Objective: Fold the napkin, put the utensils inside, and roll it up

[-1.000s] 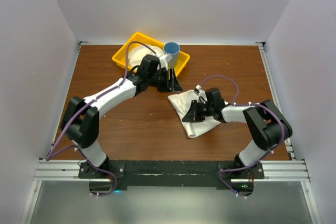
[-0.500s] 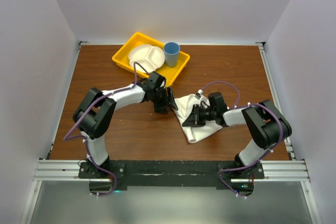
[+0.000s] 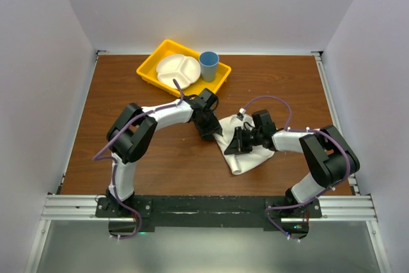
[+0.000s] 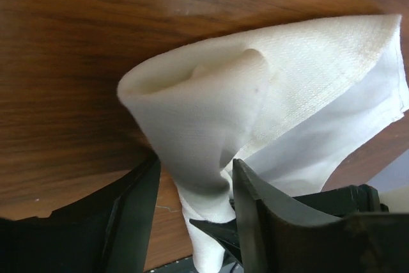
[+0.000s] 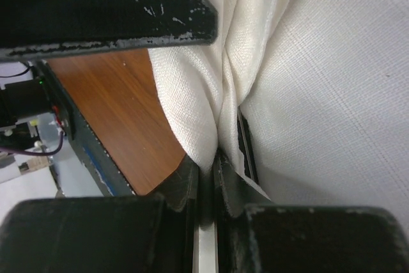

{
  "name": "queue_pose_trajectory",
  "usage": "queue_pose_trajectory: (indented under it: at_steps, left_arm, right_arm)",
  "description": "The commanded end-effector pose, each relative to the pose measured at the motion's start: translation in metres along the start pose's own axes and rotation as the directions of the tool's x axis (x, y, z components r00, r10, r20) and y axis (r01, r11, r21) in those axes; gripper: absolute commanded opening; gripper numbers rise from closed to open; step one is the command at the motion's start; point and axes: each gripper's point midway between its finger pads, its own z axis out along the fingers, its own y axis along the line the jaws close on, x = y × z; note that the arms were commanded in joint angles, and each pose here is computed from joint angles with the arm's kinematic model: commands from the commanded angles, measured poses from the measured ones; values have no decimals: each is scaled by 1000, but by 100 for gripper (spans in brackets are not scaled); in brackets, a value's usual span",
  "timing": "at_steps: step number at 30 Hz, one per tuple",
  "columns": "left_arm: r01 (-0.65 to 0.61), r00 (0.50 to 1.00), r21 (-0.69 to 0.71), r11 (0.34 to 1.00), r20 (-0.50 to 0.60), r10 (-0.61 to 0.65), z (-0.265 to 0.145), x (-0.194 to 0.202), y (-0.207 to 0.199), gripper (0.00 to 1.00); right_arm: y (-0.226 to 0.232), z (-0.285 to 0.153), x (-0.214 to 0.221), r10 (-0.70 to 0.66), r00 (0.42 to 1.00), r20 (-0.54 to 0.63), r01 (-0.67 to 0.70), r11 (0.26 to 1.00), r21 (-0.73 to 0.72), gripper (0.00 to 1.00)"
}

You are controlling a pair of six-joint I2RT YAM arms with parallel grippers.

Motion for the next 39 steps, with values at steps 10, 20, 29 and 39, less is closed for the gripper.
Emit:
queue_pose_trajectory:
  at_steps: [10,20,29,39]
  left_arm:
    - [58,998,-244,968,28,-53,28,3,52,0]
    - [49,998,-261,964,53,-36,10,12,41,0]
    - [59,997,-233,971,58,-47,2,11,32,0]
    - [69,997,-216,974,48,-59,-3,13,26,0]
  right_arm:
    - [-32,-20,-6,-125,991,-47,134,929,344,6]
    - [5,-42,-25,-345,938,-31,296,752,589,51]
    - [52,-29,-40,-535,842,67,387,687,615,62]
    - [32,-1,-41,-587,808,42,391,589,707,60]
